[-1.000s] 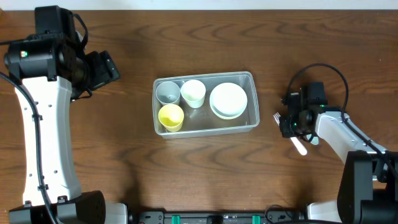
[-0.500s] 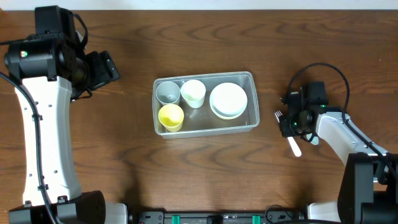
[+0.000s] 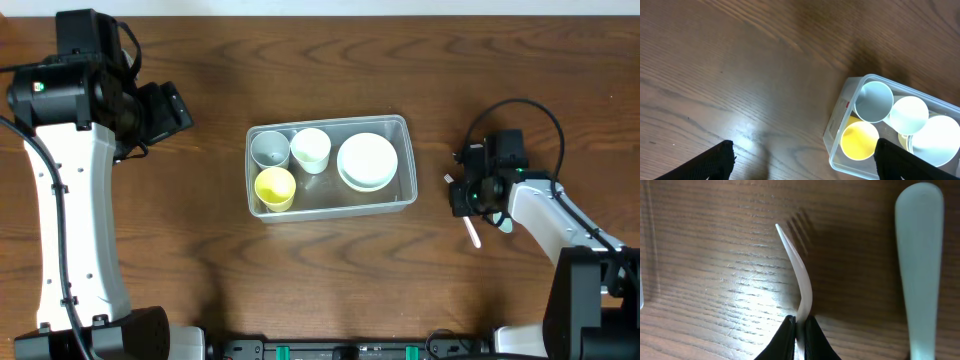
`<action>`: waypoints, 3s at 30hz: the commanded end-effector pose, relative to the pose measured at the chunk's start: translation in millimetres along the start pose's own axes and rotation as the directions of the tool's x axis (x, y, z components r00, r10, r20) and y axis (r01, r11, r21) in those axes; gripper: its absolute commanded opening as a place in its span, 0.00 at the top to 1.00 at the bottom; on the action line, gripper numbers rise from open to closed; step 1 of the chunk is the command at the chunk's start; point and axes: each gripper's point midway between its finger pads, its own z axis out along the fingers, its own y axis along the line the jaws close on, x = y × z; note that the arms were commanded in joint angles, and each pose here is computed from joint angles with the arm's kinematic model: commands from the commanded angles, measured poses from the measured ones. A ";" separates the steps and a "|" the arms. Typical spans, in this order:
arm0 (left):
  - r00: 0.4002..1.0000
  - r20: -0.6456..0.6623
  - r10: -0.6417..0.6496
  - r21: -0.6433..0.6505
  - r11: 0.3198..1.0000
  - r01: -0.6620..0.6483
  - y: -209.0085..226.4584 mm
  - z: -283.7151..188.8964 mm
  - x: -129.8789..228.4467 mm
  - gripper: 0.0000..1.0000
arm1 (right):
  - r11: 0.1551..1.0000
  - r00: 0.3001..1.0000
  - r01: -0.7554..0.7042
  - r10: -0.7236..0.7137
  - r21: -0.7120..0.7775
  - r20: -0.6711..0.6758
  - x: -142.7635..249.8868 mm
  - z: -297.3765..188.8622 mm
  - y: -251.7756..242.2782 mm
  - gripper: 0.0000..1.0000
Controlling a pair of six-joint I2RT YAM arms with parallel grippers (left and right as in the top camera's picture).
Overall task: Pack container
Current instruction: 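Move the right gripper to the white fork and grasp it, then carry the fork into the container's front edge and release, then move the right gripper to the pale green spoon and grasp it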
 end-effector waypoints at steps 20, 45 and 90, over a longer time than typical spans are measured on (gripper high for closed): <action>1.000 -0.006 0.002 0.000 1.000 -0.002 1.9 -1.1 3.0 0.11 | 0.871 0.784 0.491 -0.427 -0.031 0.450 -87.4 -192.7 140.0 0.99; 1.000 -0.016 0.001 -0.004 1.000 -0.001 2.9 -1.1 5.5 0.11 | 0.258 0.268 0.963 -0.947 -0.082 0.178 -41.9 -65.2 261.9 0.99; 1.000 -0.022 0.001 -0.006 1.000 -0.001 3.5 -1.1 7.1 0.10 | 0.997 0.943 -0.050 0.068 0.063 -0.326 -11.6 -45.6 -72.4 0.02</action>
